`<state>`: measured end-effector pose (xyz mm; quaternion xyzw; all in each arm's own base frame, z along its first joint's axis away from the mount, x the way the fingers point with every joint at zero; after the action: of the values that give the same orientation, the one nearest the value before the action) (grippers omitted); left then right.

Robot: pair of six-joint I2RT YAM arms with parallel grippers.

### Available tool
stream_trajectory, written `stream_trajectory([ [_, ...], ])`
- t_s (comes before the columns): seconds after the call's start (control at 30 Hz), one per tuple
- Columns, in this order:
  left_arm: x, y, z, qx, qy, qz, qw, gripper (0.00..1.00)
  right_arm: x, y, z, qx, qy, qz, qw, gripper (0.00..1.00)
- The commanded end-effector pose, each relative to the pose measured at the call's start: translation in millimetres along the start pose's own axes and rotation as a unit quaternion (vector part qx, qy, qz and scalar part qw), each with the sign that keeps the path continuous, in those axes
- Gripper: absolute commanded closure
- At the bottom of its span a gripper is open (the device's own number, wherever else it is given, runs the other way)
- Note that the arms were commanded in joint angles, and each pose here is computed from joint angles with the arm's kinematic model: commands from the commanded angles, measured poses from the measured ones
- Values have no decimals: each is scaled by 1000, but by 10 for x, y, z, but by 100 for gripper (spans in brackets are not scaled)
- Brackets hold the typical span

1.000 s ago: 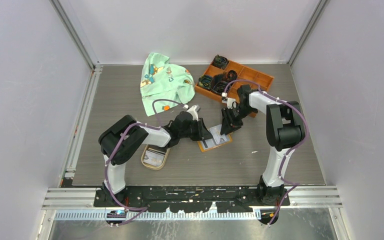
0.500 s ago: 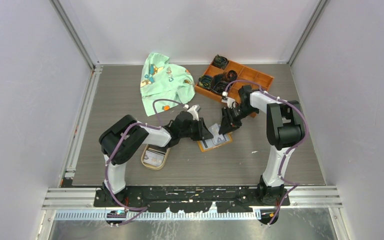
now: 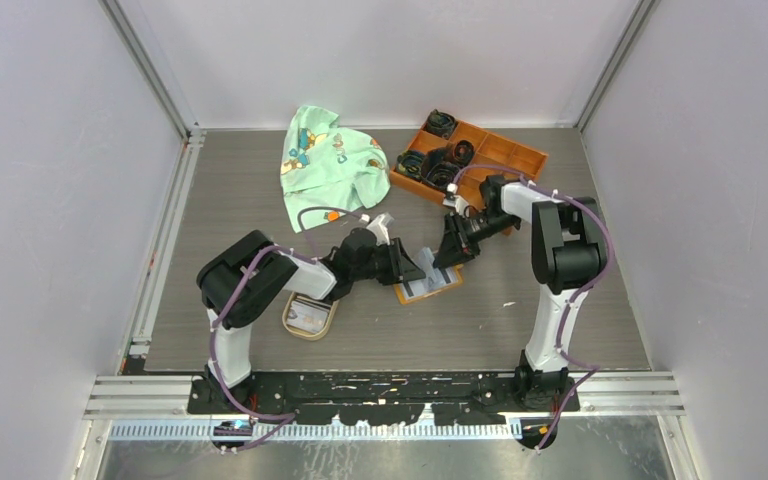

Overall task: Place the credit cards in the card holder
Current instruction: Insert the credit card into the card holder.

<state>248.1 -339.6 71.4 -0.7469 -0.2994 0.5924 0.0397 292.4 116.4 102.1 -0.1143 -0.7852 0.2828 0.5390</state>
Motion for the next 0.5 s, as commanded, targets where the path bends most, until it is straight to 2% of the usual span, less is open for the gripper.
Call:
stream_trajectory([
  [0.0, -84, -81, -56, -12, -3, 31, 999, 68, 58, -2, -68, -8, 0, -35, 999, 70],
  [0.27, -68, -115, -42, -14, -10, 42, 999, 66, 28, 7, -65, -6, 3, -27, 1000, 80],
  [0.47, -98, -179, -47, -22, -12, 61, 998, 63, -7, -4, -70, -8, -18, 34, 999, 81],
])
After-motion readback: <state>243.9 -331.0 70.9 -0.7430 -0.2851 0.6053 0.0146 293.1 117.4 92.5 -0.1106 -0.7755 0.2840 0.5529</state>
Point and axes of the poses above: each gripper's point midway between its finger pads, its own y axis out along the fingers, its own x axis along the line the jaws close on, z = x × y, the point moved 7 cm from there along -y, back along the fingers, and after that the axes turned 11 degrees about -y, right-handed, at the moved point
